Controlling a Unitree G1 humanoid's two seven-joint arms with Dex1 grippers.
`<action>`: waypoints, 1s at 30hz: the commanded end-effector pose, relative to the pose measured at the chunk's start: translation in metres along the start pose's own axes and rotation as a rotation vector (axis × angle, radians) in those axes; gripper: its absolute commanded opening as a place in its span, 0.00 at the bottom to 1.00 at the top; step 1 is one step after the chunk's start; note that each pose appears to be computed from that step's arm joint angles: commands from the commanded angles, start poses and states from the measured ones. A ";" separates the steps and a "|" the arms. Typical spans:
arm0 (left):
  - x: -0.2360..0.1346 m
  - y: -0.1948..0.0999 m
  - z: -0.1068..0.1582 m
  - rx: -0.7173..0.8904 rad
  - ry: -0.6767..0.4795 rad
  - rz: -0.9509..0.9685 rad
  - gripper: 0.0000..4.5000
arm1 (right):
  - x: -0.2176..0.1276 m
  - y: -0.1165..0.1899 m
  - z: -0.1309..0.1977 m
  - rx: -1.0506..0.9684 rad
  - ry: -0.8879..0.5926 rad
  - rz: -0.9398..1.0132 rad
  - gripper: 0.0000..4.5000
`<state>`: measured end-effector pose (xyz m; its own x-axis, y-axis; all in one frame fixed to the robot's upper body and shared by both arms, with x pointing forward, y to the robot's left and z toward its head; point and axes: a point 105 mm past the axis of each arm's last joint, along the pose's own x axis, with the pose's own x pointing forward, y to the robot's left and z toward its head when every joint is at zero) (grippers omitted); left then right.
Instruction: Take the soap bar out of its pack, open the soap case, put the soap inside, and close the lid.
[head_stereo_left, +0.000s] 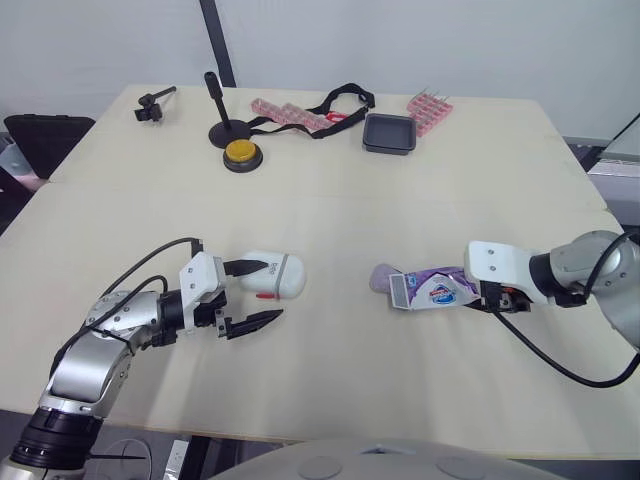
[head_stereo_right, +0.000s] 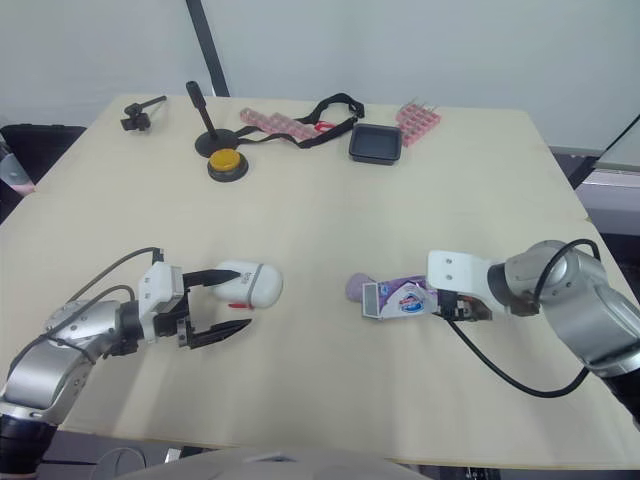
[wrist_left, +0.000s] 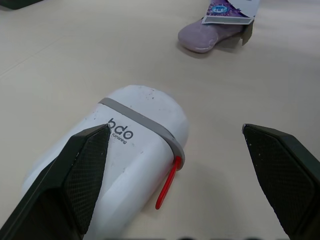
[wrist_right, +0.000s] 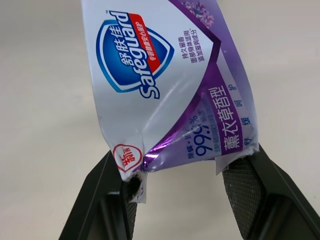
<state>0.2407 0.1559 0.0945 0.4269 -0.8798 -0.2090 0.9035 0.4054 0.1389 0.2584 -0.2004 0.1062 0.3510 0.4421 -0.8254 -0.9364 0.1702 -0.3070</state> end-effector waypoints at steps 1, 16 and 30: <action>-0.002 0.003 0.005 0.042 0.006 0.009 1.00 | -0.013 -0.014 -0.007 -0.015 0.031 -0.075 0.52; -0.001 0.004 0.004 0.040 0.011 0.000 1.00 | -0.047 -0.005 -0.028 0.055 0.033 -0.132 0.52; -0.003 0.008 -0.001 0.052 0.028 -0.012 1.00 | -0.080 -0.009 -0.075 0.122 0.155 -0.229 0.52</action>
<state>0.2466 0.1604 0.0903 0.4151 -0.8782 -0.2377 0.9088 0.3884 0.1523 0.2356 -0.2963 0.1255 0.4992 0.2632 -0.8255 -0.8437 0.3645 -0.3940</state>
